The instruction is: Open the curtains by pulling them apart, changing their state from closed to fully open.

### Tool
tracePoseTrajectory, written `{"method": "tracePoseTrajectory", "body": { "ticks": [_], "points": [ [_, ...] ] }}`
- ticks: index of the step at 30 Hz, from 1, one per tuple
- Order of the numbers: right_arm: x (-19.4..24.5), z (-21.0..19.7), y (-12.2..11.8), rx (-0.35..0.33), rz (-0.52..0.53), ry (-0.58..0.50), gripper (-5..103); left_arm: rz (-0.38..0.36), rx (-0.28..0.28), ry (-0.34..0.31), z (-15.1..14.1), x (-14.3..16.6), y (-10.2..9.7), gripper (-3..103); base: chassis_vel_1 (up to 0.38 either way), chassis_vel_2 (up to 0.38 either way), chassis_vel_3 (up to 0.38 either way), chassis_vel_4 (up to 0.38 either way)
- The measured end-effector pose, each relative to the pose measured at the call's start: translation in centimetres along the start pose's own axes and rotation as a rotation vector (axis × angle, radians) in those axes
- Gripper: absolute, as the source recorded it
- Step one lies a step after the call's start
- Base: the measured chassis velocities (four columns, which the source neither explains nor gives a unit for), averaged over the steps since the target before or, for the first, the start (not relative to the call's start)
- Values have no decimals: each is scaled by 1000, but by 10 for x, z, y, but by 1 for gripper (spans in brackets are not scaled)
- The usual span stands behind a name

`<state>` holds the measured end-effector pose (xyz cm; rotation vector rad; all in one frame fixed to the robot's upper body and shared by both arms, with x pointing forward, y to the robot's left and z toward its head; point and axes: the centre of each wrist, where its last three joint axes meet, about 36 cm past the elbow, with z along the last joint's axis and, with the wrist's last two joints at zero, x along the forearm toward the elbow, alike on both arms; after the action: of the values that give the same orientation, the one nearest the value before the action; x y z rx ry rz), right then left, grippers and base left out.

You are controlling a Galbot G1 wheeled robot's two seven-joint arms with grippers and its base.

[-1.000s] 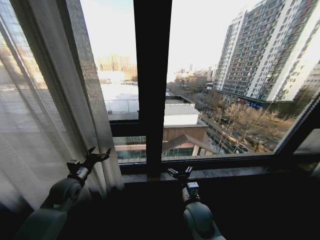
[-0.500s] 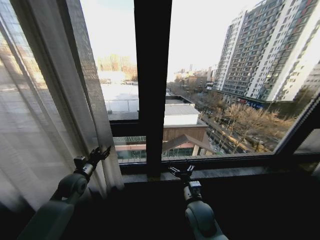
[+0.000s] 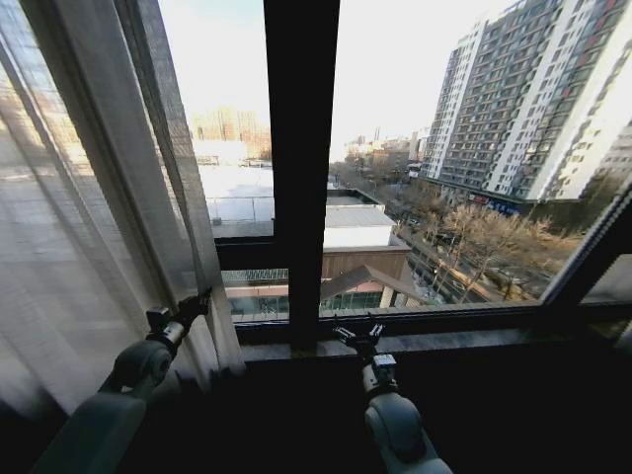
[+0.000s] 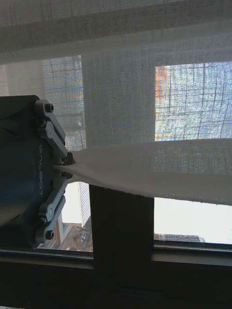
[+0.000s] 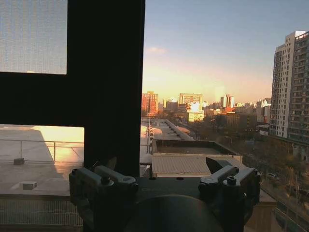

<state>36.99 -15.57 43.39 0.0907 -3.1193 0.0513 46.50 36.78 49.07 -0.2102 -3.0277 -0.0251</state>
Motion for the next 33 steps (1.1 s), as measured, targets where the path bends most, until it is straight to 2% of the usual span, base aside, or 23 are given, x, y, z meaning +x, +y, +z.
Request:
{"method": "tracePoseTrajectory", "body": {
  "ticks": [20,33],
  "points": [
    [3,1,2,35,-21,-1,100,-14,-7,-18,-6,26,1,0,16,12,-16,-15],
    [8,0,7,34,-38,0,100,-30,-4,-32,-9,48,1,0,218,223,-227,-220]
  ]
}}
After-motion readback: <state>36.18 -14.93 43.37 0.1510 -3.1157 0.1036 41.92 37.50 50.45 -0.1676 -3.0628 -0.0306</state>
